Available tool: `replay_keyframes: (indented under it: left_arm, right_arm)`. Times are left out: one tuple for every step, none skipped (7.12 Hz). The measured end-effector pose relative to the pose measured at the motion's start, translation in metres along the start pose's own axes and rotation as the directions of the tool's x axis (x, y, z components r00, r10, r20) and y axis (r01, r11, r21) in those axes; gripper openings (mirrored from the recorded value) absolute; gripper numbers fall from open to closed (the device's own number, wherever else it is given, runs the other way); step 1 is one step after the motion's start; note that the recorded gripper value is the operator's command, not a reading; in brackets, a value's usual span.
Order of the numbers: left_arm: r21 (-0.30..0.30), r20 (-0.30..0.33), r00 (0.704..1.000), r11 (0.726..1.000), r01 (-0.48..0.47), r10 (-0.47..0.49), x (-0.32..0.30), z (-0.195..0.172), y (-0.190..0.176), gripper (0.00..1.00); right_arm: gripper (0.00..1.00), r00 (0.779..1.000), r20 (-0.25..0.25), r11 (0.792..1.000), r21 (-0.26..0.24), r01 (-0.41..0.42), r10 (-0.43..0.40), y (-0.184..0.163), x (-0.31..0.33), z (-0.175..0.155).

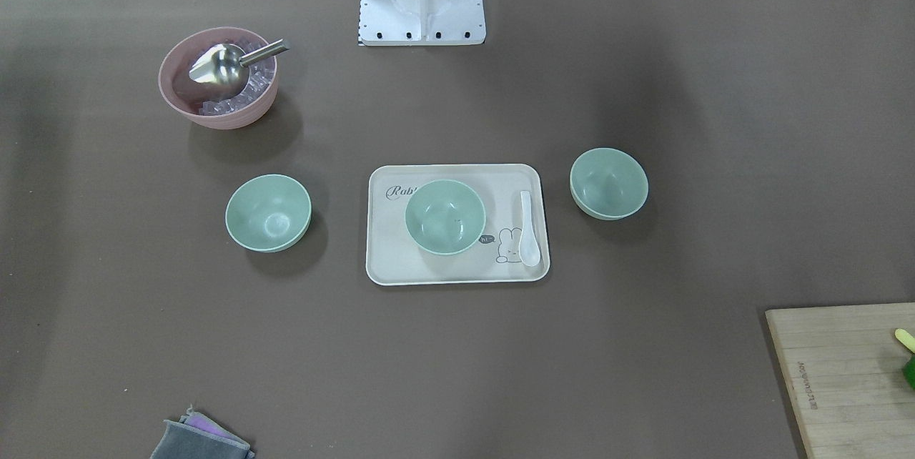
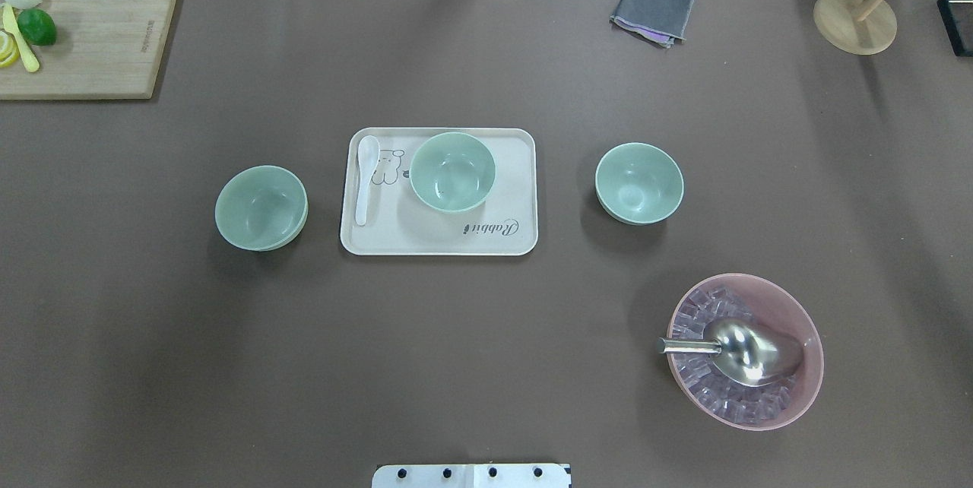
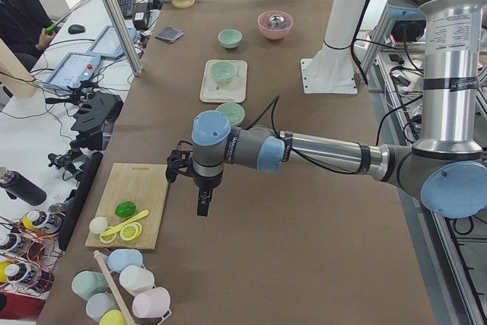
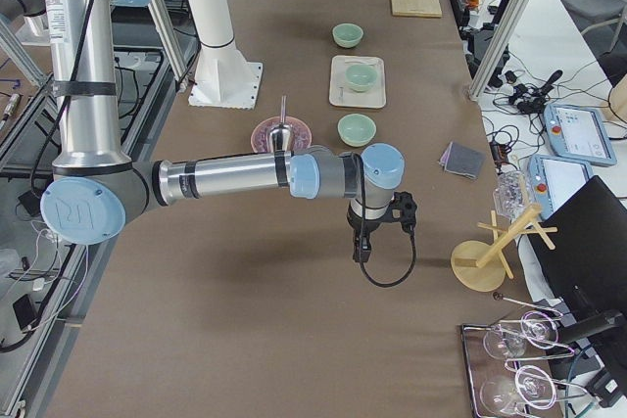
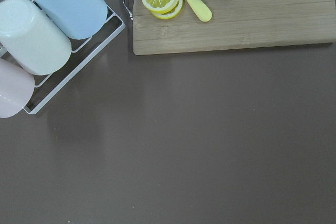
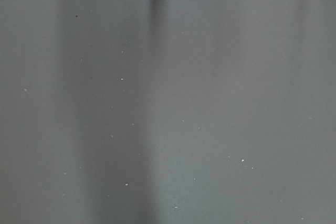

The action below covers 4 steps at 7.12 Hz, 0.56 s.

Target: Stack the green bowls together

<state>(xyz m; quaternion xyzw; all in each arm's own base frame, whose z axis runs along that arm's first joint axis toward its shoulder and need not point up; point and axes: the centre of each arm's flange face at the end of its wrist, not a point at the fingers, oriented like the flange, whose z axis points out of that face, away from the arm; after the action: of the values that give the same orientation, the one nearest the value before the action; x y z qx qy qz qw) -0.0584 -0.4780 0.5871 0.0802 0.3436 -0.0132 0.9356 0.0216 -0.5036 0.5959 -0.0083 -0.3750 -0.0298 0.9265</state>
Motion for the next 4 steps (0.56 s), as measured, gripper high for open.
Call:
replay_keyframes:
  left_arm:
    - [0.000,-0.001,1.000,1.000,-0.001,0.001,0.0003,-0.0003,-0.0003,0.98]
    - [0.000,-0.001,1.000,1.000,-0.001,0.001,0.0004,-0.0003,-0.0006,0.98]
    - [-0.001,0.000,1.000,1.000,0.000,0.000,-0.0002,0.0004,-0.0009,0.98]
    - [-0.002,0.001,1.000,1.000,0.001,-0.001,-0.0012,0.0015,-0.0011,0.98]
  right_arm:
    - [1.00,1.000,0.001,1.000,0.000,0.000,0.000,-0.0003,-0.0003,-0.0002]
    - [1.00,1.000,0.001,1.000,0.001,0.001,-0.001,-0.0007,-0.0006,-0.0006]
    - [1.00,1.000,0.001,1.000,0.001,0.001,-0.001,-0.0008,-0.0008,-0.0007]
    - [1.00,1.000,0.002,1.000,0.002,0.002,-0.002,-0.0008,-0.0010,-0.0008]
